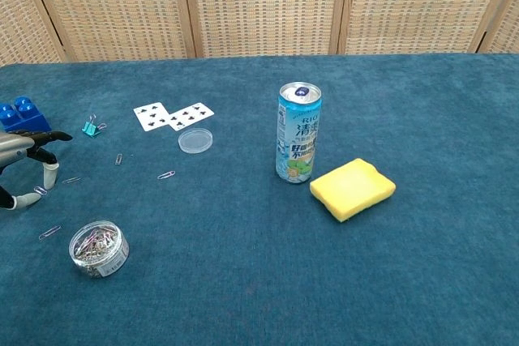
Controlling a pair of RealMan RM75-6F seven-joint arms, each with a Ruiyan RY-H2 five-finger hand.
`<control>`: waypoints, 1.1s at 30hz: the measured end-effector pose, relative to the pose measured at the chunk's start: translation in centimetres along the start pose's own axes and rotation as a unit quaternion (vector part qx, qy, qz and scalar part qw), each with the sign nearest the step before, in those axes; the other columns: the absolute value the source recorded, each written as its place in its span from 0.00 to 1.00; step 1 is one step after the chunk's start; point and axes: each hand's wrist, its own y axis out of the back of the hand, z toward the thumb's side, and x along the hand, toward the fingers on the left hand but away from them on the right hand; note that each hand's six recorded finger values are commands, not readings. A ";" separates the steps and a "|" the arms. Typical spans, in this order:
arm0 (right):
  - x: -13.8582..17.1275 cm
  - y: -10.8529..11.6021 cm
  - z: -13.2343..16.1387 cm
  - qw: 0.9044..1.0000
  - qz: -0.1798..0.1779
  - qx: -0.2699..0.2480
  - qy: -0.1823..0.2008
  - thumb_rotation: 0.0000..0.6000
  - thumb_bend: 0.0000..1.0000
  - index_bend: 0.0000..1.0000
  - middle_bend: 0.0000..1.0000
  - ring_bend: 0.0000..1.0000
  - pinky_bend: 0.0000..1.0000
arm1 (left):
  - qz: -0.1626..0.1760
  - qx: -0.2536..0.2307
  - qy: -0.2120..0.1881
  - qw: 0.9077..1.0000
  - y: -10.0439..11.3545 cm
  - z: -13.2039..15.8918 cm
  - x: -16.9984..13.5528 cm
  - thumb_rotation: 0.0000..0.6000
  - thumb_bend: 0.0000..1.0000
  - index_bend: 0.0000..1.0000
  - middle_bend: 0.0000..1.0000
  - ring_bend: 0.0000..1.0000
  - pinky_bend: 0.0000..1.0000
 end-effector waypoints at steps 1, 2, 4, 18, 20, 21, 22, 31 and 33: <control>0.0 0.0 0.0 1.000 0.000 0.000 0.000 1.00 0.00 0.04 0.00 0.00 0.00 | 0.000 0.000 0.000 1.000 0.0 0.0 0.0 1.00 0.38 0.54 0.00 0.00 0.00; 0.0 0.0 0.0 1.000 0.000 0.000 0.000 1.00 0.00 0.05 0.00 0.00 0.00 | 0.000 0.001 0.001 1.000 -0.1 0.0 0.0 1.00 0.38 0.55 0.00 0.00 0.00; 0.0 0.0 0.0 1.000 0.001 0.000 0.000 1.00 0.00 0.05 0.00 0.00 0.00 | -0.001 0.001 0.002 1.000 -0.2 -0.1 0.0 1.00 0.38 0.57 0.00 0.00 0.00; 0.0 0.1 0.0 1.000 0.000 -0.002 0.001 1.00 0.00 0.04 0.00 0.00 0.00 | 0.001 0.003 0.005 1.000 0.0 -0.3 -0.1 1.00 0.39 0.62 0.00 0.00 0.00; 0.1 0.1 0.0 1.000 0.000 -0.003 0.001 1.00 0.00 0.05 0.00 0.00 0.00 | 0.002 0.003 0.005 1.000 0.0 -0.3 -0.1 1.00 0.40 0.63 0.00 0.00 0.00; 0.1 0.1 0.0 1.000 -0.001 -0.003 0.001 1.00 0.00 0.05 0.00 0.00 0.00 | 0.003 0.002 0.004 1.000 0.1 -0.2 -0.1 1.00 0.40 0.63 0.00 0.00 0.00; 0.1 0.1 0.0 1.000 -0.001 -0.003 0.001 1.00 0.00 0.05 0.00 0.00 0.00 | 0.005 0.002 0.003 1.000 0.2 -0.2 -0.2 1.00 0.40 0.63 0.00 0.00 0.00; 0.2 0.4 0.0 1.000 -0.005 -0.006 0.002 1.00 0.00 0.05 0.00 0.00 0.00 | 0.036 -0.004 -0.023 0.999 2.2 1.0 -0.9 1.00 0.41 0.64 0.00 0.00 0.00; 0.2 0.4 0.0 1.000 -0.005 -0.007 0.003 1.00 0.00 0.04 0.00 0.00 0.00 | 0.044 -0.005 -0.033 0.998 2.8 1.6 -1.2 1.00 0.41 0.64 0.00 0.00 0.00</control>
